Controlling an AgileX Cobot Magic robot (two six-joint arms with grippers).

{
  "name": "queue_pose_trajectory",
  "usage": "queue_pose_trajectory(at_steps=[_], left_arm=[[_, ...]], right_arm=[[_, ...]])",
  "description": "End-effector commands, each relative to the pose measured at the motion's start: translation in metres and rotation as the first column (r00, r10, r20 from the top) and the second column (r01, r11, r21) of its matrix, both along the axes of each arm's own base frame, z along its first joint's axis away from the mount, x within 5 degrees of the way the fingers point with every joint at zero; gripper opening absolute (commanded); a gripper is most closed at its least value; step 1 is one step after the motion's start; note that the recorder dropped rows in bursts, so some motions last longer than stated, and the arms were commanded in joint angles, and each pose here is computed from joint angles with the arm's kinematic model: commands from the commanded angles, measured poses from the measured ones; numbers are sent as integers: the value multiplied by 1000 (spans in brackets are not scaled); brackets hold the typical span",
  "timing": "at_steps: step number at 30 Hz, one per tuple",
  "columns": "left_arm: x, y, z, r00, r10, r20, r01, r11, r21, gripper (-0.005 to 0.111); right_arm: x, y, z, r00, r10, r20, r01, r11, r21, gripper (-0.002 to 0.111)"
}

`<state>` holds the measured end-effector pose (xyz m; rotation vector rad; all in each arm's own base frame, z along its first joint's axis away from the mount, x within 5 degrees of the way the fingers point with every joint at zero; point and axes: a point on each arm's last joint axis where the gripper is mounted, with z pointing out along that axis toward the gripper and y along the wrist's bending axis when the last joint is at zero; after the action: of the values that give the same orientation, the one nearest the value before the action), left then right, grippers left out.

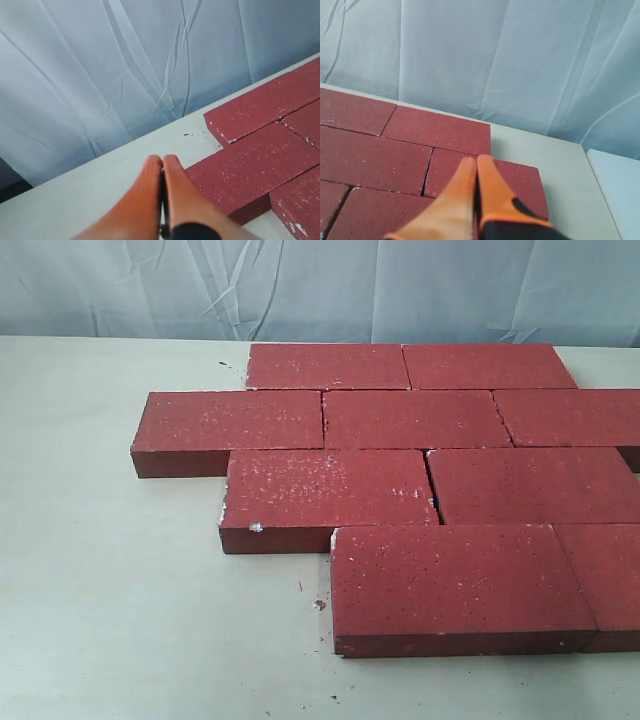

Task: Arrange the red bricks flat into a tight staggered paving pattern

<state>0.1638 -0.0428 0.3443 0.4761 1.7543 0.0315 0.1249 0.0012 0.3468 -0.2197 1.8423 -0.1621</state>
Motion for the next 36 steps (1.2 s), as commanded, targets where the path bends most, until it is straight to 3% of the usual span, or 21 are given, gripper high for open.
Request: queue_pose_trajectory(at_steps=[1,7,12,15,36], left_arm=[[-24,6,-5,998,-2,68,5,999,-43,0],[-54,13,-23,993,-1,122,11,996,-84,0],[-69,17,-22,984,3,177,20,992,-126,0],[-74,18,-23,989,5,147,22,982,-186,0],[-77,19,-23,989,5,150,21,985,-169,0]], right_arm=[[-17,-1,-12,996,-2,87,1,1000,9,-1],[-44,0,-24,974,1,225,-12,999,50,-1],[-58,0,-26,954,1,300,-16,999,50,-1],[-61,0,-29,960,0,280,-17,998,58,-1],[-62,1,-31,965,0,261,-27,995,100,-1]])
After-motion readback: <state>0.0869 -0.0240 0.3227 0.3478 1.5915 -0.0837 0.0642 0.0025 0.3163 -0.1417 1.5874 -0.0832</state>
